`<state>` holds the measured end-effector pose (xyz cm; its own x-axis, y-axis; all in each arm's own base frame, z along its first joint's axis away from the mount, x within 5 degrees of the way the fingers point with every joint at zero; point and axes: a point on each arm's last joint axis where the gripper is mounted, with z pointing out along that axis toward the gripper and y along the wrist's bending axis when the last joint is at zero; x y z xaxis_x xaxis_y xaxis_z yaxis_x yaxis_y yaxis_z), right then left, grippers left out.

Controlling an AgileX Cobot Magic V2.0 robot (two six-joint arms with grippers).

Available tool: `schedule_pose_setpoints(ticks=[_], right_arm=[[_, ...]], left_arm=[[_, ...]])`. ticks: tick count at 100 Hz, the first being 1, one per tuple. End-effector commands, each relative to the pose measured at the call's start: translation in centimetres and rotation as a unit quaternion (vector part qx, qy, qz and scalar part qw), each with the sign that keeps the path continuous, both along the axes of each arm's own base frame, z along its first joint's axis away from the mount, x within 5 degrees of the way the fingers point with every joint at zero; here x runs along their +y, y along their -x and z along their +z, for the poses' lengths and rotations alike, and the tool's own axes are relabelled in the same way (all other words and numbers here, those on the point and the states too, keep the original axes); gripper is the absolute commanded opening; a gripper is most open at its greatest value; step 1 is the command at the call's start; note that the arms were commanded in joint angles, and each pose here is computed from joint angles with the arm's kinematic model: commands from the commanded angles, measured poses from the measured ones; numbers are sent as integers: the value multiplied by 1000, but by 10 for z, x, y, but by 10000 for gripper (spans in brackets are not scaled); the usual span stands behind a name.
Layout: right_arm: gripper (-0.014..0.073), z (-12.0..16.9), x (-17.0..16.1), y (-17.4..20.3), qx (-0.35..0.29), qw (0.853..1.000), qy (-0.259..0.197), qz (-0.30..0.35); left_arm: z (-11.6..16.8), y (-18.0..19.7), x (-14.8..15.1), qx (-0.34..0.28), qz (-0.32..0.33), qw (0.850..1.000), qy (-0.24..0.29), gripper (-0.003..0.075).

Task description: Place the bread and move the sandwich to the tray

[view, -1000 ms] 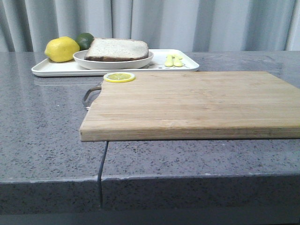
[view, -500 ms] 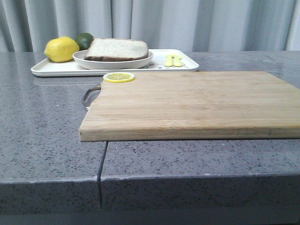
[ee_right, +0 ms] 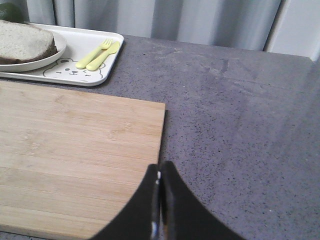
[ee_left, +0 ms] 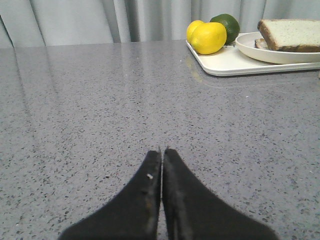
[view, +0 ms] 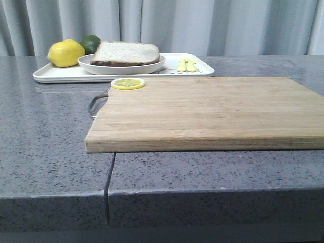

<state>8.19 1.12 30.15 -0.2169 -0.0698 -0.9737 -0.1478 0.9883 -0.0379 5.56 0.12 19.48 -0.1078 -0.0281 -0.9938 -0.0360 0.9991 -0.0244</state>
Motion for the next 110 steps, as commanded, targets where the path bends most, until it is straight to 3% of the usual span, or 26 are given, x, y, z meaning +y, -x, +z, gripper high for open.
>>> schedule_pose_setpoints(ticks=[1,44,69,110], right_arm=[[-66,15,0,-1,-49,999,-2,1],[-66,6,0,2,-78,997,8,5],[-66,-41,0,17,-145,989,-3,18],[-66,-101,-2,26,-125,992,-32,9]], left_arm=[[3,1,1,-46,5,999,2,-19],[3,1,1,-46,5,999,2,-19],[3,1,1,-46,5,999,2,-19],[3,1,1,-46,5,999,2,-19]])
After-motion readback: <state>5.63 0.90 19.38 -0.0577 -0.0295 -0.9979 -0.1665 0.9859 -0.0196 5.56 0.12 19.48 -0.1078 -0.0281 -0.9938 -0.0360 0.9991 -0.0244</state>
